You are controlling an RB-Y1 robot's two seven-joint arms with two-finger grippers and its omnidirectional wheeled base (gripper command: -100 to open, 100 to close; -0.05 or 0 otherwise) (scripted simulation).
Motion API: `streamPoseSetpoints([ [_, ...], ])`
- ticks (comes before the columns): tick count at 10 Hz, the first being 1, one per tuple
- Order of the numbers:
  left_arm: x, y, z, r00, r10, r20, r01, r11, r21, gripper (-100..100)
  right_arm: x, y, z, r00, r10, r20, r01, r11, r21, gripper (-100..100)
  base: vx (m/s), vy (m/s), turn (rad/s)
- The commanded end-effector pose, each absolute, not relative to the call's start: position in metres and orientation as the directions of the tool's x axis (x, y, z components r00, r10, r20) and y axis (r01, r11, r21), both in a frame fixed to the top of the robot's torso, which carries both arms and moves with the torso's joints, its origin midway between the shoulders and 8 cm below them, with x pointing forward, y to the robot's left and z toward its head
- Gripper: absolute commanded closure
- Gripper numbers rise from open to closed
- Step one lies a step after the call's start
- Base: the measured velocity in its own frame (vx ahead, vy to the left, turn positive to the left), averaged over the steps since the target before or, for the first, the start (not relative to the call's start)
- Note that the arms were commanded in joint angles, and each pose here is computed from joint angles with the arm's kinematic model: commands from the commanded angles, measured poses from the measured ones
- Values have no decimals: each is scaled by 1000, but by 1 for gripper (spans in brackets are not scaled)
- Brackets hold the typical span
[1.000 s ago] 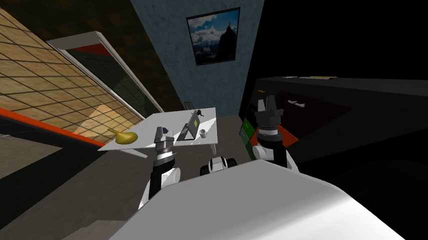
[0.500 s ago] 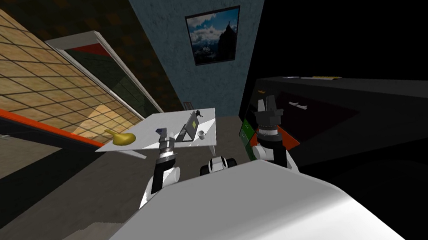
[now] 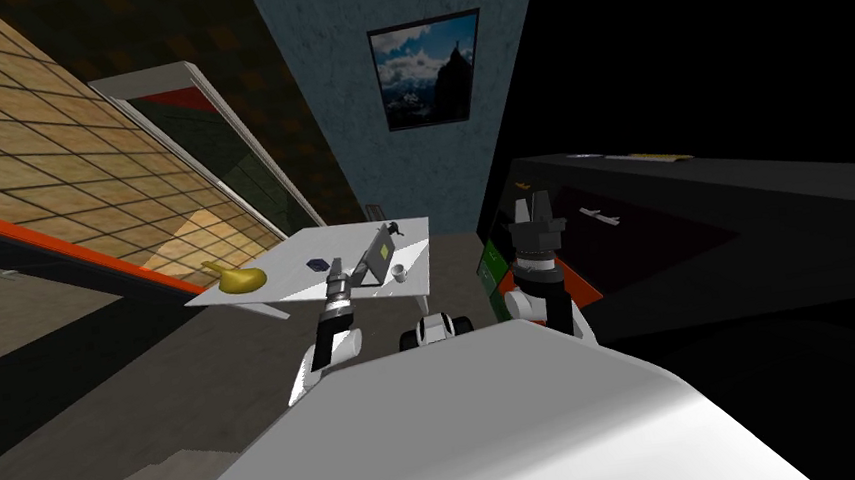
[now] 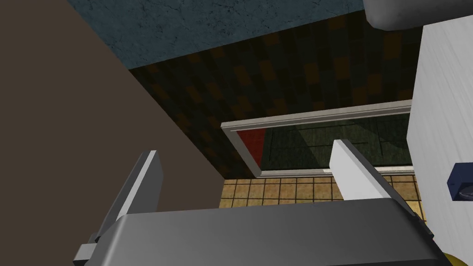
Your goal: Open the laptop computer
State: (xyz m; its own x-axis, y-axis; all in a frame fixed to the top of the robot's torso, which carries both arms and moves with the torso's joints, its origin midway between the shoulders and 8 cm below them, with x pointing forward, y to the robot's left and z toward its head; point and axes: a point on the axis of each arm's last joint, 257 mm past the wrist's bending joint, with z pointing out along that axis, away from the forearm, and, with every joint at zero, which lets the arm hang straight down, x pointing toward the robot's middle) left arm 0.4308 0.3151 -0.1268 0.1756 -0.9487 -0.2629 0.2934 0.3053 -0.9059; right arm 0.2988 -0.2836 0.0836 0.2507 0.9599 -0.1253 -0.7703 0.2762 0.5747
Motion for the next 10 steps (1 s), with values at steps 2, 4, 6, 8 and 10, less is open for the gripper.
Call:
streamPoseSetpoints([
  [2, 442, 323, -157, 186, -926, -328, 204, 363, -909, -100, 299, -284, 84, 251, 960, -125, -770, 276, 575, 0, 37, -54, 12],
  [4, 450, 331, -178, 186, -908, -376, 145, 403, -903, -100, 299, -284, 84, 251, 960, -125, -770, 276, 575, 0, 42, -51, 12],
  [6, 457, 339, -199, 182, -887, -424, 81, 443, -893, -100, 299, -284, 84, 251, 960, -125, -770, 276, 575, 0, 55, -77, 17],
  [8, 462, 345, -213, 178, -874, -452, 40, 466, -884, -100, 299, -284, 84, 251, 960, -125, -770, 276, 575, 0, 40, -58, 8],
  [10, 466, 352, -230, 170, -856, -488, -10, 493, -870, -100, 299, -284, 84, 251, 960, -125, -770, 276, 575, 0, 37, -43, 11],
])
